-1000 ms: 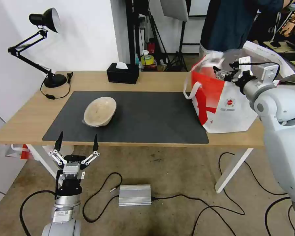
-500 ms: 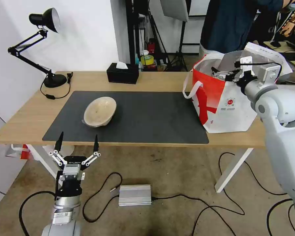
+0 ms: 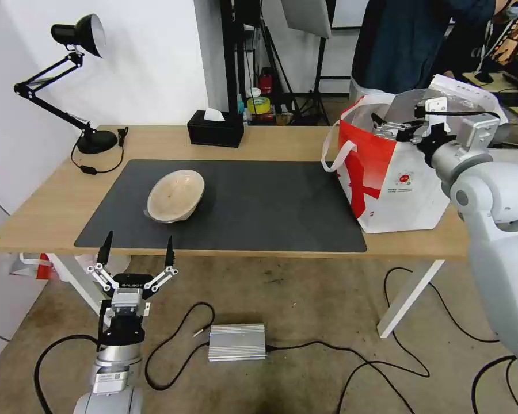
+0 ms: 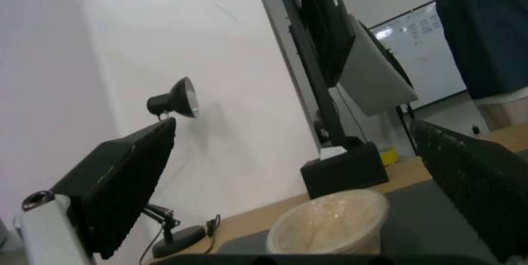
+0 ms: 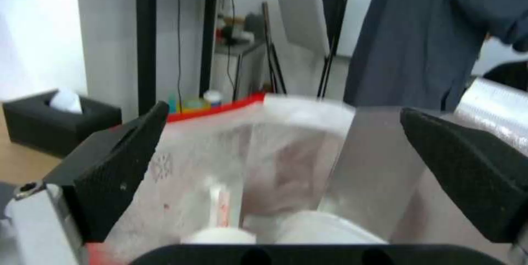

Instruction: Pick up the trash from the table and place it into the takeout bag.

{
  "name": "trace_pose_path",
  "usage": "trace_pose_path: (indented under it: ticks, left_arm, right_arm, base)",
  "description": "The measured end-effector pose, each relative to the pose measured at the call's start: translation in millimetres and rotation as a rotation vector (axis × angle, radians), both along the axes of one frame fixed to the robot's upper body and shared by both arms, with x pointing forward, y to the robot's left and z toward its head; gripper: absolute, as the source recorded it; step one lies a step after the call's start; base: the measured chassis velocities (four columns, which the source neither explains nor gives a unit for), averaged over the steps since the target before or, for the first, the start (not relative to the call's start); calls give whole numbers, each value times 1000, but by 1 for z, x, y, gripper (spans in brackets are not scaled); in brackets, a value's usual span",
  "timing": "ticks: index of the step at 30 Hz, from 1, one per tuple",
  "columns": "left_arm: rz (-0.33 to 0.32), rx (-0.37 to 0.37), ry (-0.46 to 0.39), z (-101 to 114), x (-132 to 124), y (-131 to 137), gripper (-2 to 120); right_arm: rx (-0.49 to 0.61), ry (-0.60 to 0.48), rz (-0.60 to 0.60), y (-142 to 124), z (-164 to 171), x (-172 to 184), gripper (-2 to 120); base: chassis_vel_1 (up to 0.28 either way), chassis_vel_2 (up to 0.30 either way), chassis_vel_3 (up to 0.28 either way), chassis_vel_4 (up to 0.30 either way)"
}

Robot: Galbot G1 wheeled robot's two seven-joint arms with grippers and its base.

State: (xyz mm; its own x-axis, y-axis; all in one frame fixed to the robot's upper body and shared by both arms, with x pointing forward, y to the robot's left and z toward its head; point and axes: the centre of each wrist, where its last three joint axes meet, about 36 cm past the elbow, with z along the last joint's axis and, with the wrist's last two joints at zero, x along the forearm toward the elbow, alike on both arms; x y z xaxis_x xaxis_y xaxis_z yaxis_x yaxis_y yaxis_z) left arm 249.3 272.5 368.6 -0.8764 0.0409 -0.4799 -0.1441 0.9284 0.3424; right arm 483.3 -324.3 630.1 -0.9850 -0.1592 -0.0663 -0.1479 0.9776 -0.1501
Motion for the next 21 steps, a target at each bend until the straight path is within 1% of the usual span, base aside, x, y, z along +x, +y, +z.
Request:
trace_pose_path:
  ticks: [7, 14, 21]
  left_arm:
    - [-1, 0, -1, 0, 0, 0, 100]
    - [-1, -1, -1, 0, 0, 0, 100]
    - [-1, 0, -3, 1, 0, 0, 100]
  right_arm:
    - [-4, -118, 31, 8, -7, -14, 100]
    - [5, -175, 62, 16, -18, -27, 100]
    - [17, -233, 84, 30, -39, -47, 100]
  base:
    - [0, 0, 0, 0]
    - [0, 0, 0, 0]
    - [0, 0, 0, 0]
